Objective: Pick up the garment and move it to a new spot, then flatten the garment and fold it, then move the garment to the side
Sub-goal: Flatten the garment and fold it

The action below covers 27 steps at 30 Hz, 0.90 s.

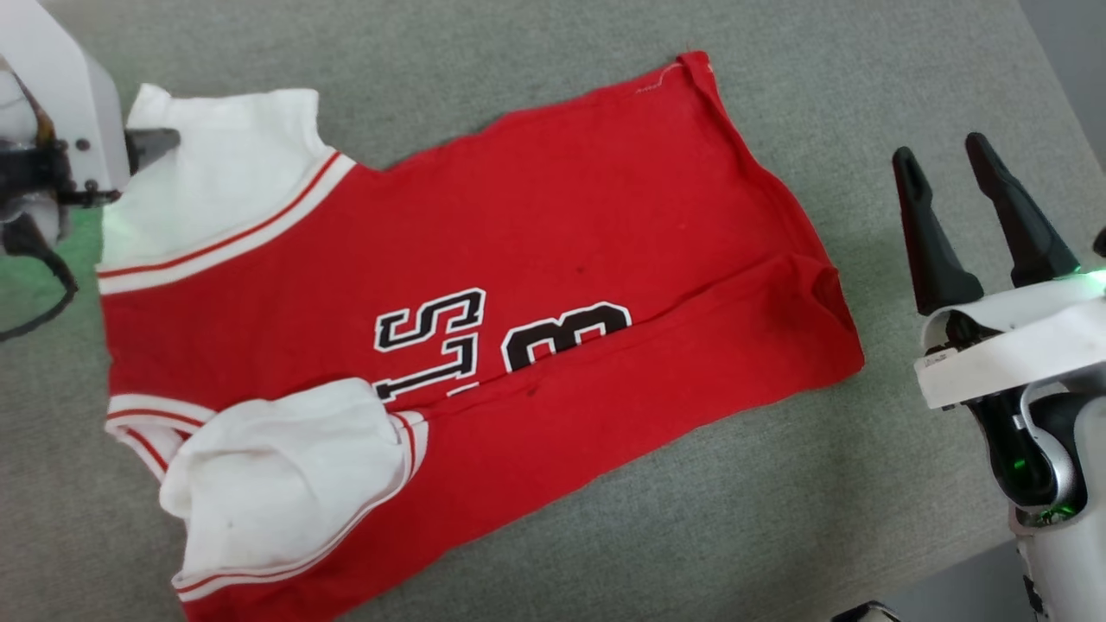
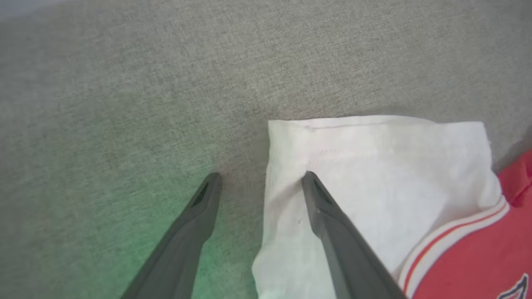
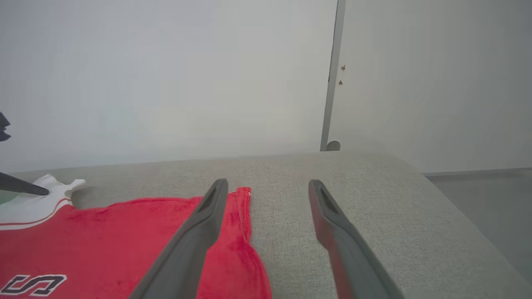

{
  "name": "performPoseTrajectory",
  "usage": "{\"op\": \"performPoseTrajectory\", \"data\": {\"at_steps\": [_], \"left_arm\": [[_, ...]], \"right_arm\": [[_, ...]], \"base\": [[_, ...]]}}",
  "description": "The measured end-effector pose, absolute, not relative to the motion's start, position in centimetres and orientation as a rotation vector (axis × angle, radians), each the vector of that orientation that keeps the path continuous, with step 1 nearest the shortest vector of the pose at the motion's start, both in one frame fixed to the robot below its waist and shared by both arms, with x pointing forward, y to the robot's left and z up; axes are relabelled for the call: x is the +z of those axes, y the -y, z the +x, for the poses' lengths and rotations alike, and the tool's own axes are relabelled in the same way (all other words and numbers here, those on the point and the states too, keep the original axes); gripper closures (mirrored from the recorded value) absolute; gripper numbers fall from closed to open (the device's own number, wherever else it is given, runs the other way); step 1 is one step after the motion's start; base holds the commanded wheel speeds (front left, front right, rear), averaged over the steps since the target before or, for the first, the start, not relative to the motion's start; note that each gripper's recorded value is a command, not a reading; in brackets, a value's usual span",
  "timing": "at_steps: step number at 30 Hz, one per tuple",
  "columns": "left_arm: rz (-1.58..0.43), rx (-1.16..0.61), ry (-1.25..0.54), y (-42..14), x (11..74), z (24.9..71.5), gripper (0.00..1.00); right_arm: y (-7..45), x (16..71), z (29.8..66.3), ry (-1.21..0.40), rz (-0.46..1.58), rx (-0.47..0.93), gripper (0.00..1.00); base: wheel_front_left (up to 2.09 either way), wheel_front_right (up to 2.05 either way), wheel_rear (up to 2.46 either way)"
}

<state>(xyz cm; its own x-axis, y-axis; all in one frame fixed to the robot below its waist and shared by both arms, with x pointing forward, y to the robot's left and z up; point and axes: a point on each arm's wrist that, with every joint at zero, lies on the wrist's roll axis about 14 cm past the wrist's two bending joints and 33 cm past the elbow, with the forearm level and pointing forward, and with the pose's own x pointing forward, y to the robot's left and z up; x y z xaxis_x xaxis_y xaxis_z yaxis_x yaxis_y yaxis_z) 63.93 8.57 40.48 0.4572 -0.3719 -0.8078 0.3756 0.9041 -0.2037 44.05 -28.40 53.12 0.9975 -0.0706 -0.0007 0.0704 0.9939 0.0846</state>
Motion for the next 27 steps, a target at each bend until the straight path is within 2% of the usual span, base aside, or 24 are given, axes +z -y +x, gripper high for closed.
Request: {"op": "performPoseTrajectory", "data": {"at_steps": [1, 2, 3, 4, 8, 14, 19, 23, 27], "left_arm": [[-0.007, -0.467, -1.010, -8.2, 40.0, 63.9, 0.04], [-0.016, -0.478, -1.022, -7.8, 39.7, 63.8, 0.53], [-0.017, -0.489, -1.034, -7.4, 39.6, 63.8, 0.83], [-0.016, -0.492, -1.040, -7.3, 39.4, 63.8, 1.00], [-0.018, -0.507, -1.048, -7.0, 39.1, 63.6, 1.00], [-0.024, -0.529, -1.030, -6.4, 39.4, 63.7, 1.00], [-0.014, -0.567, -1.010, -6.0, 39.7, 63.7, 1.00], [0.009, -0.589, -0.991, -6.3, 39.4, 63.6, 1.00], [0.006, -0.603, -0.989, -6.5, 39.1, 63.7, 1.00]], "right_arm": [[28.5, 52.8, 44.1, -0.008, 0.082, -0.072, 0.00], [28.4, 52.5, 44.2, -0.022, 0.079, -0.068, 0.00], [28.4, 52.2, 44.4, -0.038, 0.075, -0.062, 0.00], [28.2, 51.8, 44.6, -0.061, 0.072, -0.051, 0.00], [26.9, 49.7, 45.9, -0.202, 0.065, 0.023, 0.00], [26.0, 48.4, 50.5, -0.426, -0.018, 0.118, 0.00], [26.0, 47.0, 54.6, -0.641, -0.035, 0.131, 0.00], [25.4, 43.7, 56.3, -0.875, -0.030, 0.131, 0.00], [24.9, 41.5, 56.5, -0.994, -0.049, 0.143, 0.00]], "base": [[0.00, 0.00, 0.00], [0.00, 0.00, 0.00], [0.00, 0.00, 0.00], [0.00, 0.00, 0.00], [0.00, 0.00, 0.00], [0.00, 0.00, 0.00], [0.00, 0.00, 0.00], [0.00, 0.00, 0.00], [0.00, 0.00, 0.00]]}}
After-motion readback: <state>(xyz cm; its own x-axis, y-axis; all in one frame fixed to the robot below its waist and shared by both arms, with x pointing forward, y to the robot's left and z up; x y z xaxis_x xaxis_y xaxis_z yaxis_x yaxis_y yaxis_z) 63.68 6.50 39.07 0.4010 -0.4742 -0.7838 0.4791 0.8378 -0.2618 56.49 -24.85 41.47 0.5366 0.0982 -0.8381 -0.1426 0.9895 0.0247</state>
